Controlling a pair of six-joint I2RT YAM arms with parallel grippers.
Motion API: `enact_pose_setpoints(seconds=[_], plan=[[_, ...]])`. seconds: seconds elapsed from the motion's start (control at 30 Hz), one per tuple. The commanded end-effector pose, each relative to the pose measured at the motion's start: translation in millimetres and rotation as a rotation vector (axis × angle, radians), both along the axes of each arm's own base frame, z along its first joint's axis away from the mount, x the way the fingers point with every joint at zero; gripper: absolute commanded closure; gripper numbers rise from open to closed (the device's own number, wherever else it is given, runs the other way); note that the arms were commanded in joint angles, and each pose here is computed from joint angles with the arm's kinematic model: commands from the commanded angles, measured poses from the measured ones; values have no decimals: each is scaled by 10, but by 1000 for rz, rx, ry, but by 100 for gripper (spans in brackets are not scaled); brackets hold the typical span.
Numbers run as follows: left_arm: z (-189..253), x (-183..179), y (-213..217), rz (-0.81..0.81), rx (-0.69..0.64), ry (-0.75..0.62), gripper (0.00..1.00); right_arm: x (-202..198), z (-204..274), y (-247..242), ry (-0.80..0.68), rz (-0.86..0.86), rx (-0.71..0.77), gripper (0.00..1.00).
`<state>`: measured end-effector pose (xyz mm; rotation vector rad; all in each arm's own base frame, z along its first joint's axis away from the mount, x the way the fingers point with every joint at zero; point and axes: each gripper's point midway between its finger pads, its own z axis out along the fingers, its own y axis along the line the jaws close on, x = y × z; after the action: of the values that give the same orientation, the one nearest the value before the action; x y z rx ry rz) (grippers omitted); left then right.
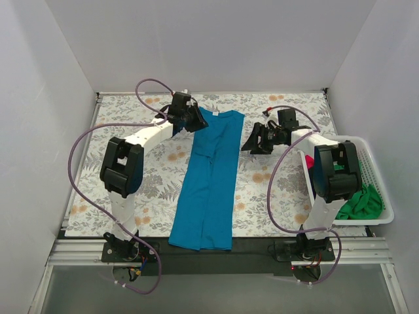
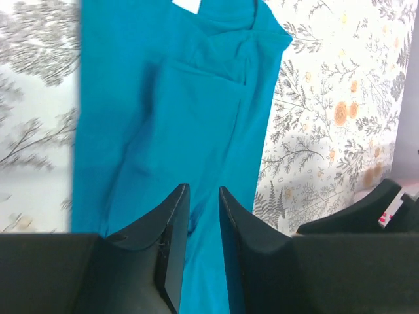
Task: Fold and stack the t-shirts
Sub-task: Fold the tshirt
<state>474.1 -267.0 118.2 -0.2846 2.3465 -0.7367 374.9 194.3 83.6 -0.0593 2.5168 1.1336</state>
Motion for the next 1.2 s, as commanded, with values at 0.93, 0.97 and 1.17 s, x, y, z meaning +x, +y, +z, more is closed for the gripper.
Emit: enact_pose_setpoints(seconds=[0.93, 0.97, 1.17], plan=[[-1230, 592, 75, 152, -6, 152, 75, 770, -577, 710, -60, 84, 9, 63], [-1202, 662, 89, 163, -19, 145, 75, 852, -606, 651, -61, 63, 4, 64], [-1337, 793, 55, 218, -97, 196, 69, 1449, -646, 329, -103, -39, -3, 63]])
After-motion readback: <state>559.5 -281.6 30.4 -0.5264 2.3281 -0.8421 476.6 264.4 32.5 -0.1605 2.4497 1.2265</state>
